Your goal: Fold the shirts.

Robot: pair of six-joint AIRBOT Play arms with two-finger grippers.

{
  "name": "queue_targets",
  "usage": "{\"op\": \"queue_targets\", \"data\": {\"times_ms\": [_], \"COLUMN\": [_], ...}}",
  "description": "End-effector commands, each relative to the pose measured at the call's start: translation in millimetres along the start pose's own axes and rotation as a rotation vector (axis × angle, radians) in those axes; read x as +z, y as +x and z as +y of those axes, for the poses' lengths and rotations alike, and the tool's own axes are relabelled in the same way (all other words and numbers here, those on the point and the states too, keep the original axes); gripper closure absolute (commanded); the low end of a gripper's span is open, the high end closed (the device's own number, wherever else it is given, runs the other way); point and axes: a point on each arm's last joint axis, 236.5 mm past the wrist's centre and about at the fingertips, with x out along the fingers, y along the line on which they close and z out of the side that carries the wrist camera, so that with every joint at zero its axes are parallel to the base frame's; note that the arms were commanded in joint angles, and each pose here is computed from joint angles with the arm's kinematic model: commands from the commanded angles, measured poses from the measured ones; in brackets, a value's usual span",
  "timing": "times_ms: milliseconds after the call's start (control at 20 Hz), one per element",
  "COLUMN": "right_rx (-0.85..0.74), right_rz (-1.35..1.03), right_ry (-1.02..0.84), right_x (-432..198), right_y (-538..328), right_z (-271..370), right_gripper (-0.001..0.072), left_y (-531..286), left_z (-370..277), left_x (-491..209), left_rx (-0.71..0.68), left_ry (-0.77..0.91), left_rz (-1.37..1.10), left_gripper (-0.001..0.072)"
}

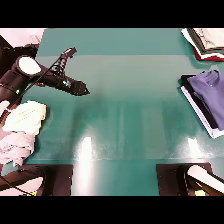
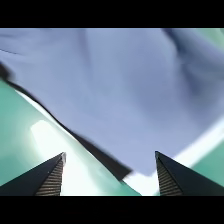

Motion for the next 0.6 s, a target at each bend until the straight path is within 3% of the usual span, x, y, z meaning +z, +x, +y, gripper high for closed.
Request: {"op": "queue_targets", "data": {"times_ms": [0,300,400,500,550], "right_rx": [-0.090,0.260,0.315,0.362,0.385], "right_rz": [0.040,0.053,0.083,0.114,0.118], "right_ry": [0.039,-0.107,-0.223,-0.353,-0.406], "right_x": [-14.4,-27.2,-44.4,-67.3,-76.4], "right_y": [-9.7,-21.8,-24.8,-28.4,-30.6], "right_z": [-16.9,115.7,157.7,198.3,216.0], "right_gripper": [0.0081,0.0112,0.0356,0.0658,0.0697], "left_y": [-0.1,-0.2,-0.1,-0.1,-0.1], "left_z": [0.2,0.4,0.5,0.5,0.4], "left_x": [0.2,3.3,3.2,3.1,3.0], "left_rx": [0.000,0.002,0.002,0.002,0.001], "left_ry": [0.002,0.000,-0.001,0.000,-0.001], "left_rz": [0.000,-0.013,-0.012,-0.012,-0.012], "left_gripper": [0.0680,0.0680,0.0680,0.0680,0.0680]}}
